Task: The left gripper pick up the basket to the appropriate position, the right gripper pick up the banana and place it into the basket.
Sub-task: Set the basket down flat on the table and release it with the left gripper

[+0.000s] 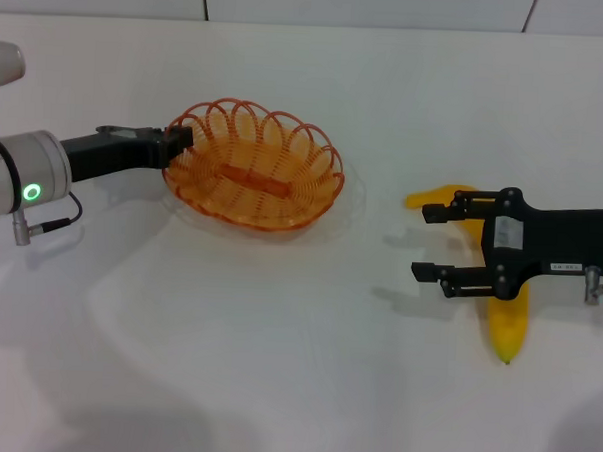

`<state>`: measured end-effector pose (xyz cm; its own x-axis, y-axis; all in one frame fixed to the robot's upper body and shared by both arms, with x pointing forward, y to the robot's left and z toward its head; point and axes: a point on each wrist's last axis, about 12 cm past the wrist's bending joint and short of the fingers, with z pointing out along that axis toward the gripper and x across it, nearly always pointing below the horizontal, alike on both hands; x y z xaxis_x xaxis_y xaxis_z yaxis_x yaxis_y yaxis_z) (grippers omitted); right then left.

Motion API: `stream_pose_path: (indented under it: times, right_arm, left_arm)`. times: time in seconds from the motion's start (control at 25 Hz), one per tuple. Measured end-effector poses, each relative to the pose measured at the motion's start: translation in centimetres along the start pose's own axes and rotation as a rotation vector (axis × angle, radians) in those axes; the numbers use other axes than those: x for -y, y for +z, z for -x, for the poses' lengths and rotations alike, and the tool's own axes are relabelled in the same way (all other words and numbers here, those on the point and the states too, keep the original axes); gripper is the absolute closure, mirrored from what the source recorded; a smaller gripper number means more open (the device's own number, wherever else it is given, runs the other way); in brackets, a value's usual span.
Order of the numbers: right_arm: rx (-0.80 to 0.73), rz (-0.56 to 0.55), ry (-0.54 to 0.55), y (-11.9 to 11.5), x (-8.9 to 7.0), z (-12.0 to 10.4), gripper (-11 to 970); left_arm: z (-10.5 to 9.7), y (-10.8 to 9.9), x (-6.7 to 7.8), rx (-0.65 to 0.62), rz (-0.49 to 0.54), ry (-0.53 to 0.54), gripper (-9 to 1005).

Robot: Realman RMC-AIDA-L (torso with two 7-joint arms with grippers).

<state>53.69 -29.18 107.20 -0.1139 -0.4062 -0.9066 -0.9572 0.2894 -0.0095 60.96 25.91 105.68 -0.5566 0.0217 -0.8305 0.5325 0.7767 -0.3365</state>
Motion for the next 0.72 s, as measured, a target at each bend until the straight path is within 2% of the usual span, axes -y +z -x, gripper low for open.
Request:
stream_pose_path:
  times: [0.72]
  right_arm:
    - [-0.001, -0.002, 0.002, -0.05, -0.05, -0.11, 227]
  left_arm:
    - [-0.27, 0.06, 0.11, -0.011, -0.005, -0.001, 906]
